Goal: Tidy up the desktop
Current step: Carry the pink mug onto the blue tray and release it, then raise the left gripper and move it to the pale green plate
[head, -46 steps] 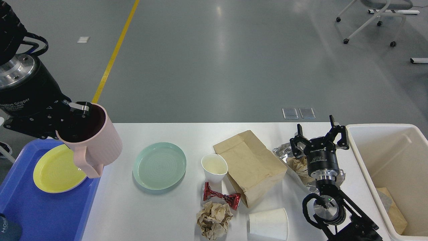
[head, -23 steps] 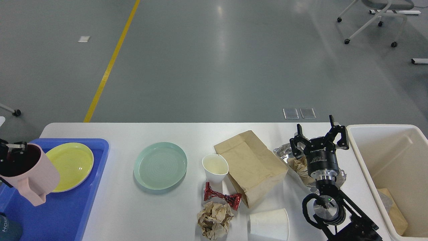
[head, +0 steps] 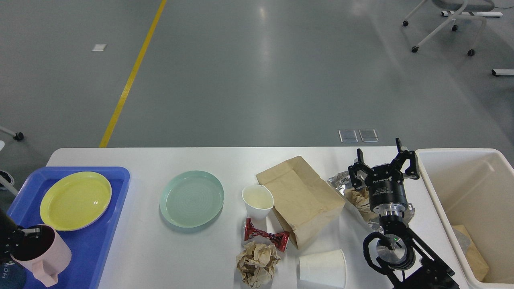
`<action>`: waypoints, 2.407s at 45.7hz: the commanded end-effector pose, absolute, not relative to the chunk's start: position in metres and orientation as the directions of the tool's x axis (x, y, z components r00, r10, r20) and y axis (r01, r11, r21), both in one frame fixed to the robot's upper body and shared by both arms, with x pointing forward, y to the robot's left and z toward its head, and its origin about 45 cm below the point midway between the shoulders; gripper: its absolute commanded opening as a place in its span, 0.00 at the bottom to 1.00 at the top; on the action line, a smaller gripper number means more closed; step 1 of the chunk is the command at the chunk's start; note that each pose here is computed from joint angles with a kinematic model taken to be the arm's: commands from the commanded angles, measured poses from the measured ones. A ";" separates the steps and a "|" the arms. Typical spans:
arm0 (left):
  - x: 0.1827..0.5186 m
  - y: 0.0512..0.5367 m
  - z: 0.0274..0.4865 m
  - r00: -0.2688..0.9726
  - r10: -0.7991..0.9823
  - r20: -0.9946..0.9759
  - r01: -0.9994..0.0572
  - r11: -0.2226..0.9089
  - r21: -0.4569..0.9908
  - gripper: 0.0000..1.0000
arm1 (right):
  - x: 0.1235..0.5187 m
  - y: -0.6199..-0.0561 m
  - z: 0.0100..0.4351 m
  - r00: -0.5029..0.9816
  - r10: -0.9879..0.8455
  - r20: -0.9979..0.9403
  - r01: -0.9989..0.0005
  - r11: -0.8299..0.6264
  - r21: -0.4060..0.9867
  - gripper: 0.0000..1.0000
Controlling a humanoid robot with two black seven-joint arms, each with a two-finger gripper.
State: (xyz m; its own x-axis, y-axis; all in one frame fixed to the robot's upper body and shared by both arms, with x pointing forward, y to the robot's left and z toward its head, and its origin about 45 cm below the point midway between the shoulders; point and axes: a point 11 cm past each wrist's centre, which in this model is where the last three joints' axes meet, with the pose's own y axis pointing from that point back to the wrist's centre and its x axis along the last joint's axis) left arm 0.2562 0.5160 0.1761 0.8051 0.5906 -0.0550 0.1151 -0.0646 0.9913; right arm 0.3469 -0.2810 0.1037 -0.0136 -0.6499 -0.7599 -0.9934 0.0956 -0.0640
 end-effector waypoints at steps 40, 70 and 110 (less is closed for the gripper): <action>0.255 0.521 0.140 0.793 0.608 0.034 0.037 -0.103 0.994 0.44 | 0.347 -0.281 0.104 -0.012 -0.650 -0.760 -0.994 0.094 -0.064 1.00; 0.268 0.515 0.235 0.825 0.563 -0.053 0.125 -0.091 0.988 0.93 | 0.347 -0.281 0.104 -0.014 -0.650 -0.760 -0.993 0.096 -0.064 1.00; 0.283 0.252 0.455 0.932 0.347 0.107 -0.112 -0.005 0.994 0.95 | 0.347 -0.281 0.104 -0.013 -0.650 -0.760 -0.993 0.095 -0.063 1.00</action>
State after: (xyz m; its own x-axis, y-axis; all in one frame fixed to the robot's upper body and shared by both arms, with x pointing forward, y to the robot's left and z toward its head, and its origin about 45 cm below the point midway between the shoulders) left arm 0.2881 0.2708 0.4532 0.9141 0.3889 0.1149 -0.1150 -0.0232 0.9931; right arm 0.3469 -0.2809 0.1036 -0.0136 -0.6499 -0.7599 -0.9934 0.0952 -0.0637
